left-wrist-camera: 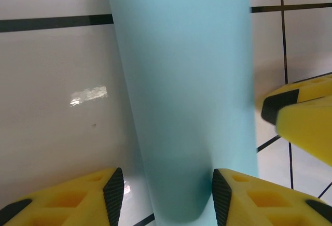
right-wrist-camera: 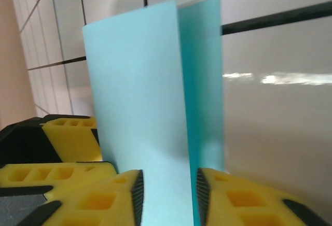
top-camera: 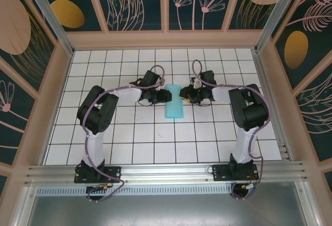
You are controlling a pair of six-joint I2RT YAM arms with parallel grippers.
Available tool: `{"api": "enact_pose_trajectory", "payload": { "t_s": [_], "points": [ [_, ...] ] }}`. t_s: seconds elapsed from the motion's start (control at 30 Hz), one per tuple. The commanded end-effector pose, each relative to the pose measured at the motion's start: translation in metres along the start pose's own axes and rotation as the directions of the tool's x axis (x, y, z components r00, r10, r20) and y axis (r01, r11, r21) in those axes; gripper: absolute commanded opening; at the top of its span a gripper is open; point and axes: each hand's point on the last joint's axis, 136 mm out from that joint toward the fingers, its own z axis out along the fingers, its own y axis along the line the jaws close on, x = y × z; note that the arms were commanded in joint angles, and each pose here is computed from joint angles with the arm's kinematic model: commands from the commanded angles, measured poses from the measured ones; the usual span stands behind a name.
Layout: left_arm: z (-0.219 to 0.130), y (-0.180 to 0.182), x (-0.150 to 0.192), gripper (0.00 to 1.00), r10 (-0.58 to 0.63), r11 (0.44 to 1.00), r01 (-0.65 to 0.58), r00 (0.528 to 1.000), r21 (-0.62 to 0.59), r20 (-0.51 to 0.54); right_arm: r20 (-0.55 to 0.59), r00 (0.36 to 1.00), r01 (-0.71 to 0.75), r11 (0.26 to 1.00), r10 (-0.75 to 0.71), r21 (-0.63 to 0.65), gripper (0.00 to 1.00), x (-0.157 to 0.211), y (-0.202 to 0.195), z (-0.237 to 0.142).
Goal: Fold a paper plane with a square sheet of paper (fold left side to right side)
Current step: First fold in half a square sheet of paper at the center of the table.
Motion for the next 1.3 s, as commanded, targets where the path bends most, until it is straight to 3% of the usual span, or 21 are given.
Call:
{"api": "enact_pose_trajectory", "payload": {
  "t_s": [0.0, 0.27, 1.27],
  "points": [
    [0.007, 0.005, 0.007, 0.51, 0.002, 1.0, -0.003, 0.999, -0.03, -0.037, 0.083, 0.994, 0.059, 0.996, -0.065, 0.073, 0.43, -0.019, 0.006, -0.032],
    [0.011, 0.004, 0.008, 0.52, 0.004, 0.999, -0.006, 0.999, -0.039, -0.048, 0.151, 0.986, 0.05, 0.988, -0.072, 0.148, 0.47, -0.027, -0.01, -0.064],
    [0.03, -0.002, 0.018, 0.56, 0.055, 0.993, -0.066, 0.993, -0.099, -0.108, 0.127, 0.989, 0.052, 0.989, -0.07, 0.137, 0.48, -0.017, -0.012, -0.059]
  ]
}}
